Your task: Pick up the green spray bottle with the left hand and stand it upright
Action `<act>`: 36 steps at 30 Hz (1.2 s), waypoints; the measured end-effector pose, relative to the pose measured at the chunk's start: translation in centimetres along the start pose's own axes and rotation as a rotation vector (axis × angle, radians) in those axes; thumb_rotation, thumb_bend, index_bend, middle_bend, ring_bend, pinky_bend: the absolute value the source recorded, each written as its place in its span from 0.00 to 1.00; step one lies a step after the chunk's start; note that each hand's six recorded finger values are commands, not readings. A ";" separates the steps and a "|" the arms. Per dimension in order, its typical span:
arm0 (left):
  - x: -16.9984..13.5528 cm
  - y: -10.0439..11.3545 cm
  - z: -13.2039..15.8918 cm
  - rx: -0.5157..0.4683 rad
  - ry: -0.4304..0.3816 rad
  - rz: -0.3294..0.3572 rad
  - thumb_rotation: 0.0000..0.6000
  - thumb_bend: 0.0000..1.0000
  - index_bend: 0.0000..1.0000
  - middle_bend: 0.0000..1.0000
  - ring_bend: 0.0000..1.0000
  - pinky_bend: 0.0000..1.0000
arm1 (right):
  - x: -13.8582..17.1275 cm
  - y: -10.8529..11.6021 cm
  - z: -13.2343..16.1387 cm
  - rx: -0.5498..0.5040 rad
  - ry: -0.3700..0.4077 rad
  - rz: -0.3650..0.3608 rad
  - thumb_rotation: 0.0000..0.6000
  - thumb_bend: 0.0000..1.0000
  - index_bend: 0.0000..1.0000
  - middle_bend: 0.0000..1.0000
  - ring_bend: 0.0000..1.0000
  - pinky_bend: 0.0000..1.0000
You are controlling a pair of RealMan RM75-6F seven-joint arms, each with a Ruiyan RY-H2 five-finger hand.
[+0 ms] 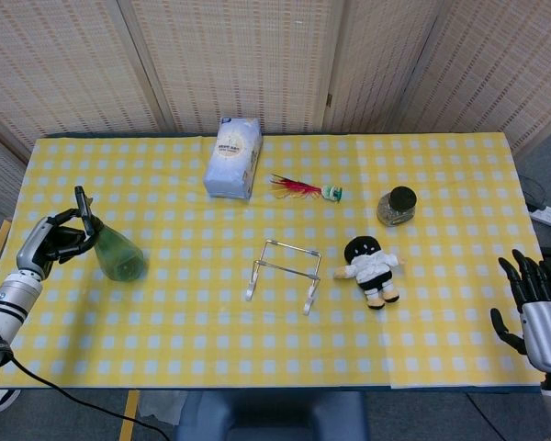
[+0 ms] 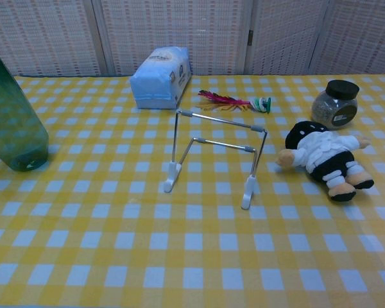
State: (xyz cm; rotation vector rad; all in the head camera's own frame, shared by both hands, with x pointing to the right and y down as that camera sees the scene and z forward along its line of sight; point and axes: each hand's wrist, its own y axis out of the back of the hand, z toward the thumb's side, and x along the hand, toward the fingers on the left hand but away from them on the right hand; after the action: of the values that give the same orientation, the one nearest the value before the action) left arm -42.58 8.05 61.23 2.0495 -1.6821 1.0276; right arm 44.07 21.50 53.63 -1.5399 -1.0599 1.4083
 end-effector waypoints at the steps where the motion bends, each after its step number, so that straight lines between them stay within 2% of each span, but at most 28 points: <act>1: 0.0 0.1 0.0 -0.001 -0.002 0.002 1.00 0.37 0.40 1.00 1.00 1.00 | 0.0 0.0 0.0 0.001 0.001 -0.003 1.00 0.46 0.00 0.00 0.00 0.00; 11: -0.1 0.4 0.1 -0.039 -0.035 0.010 1.00 0.24 0.34 1.00 1.00 1.00 | 0.0 -0.1 0.1 0.005 0.002 0.002 1.00 0.46 0.00 0.00 0.00 0.00; 21: -0.8 0.9 0.2 -0.058 -0.079 0.033 1.00 0.23 0.35 1.00 1.00 1.00 | 0.1 0.1 0.1 0.004 0.002 -0.005 1.00 0.46 0.00 0.00 0.00 0.00; 36: -2.8 1.8 -2.7 -0.063 -0.047 0.051 1.00 0.23 0.33 1.00 1.00 1.00 | 0.2 0.2 0.2 0.002 0.004 -0.009 1.00 0.46 0.00 0.00 0.00 0.00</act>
State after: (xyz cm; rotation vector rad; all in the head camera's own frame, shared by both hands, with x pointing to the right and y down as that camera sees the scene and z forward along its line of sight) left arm -45.37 11.30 60.78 2.0157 -1.7748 0.9372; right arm 43.94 21.63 53.33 -1.5338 -1.0613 1.3986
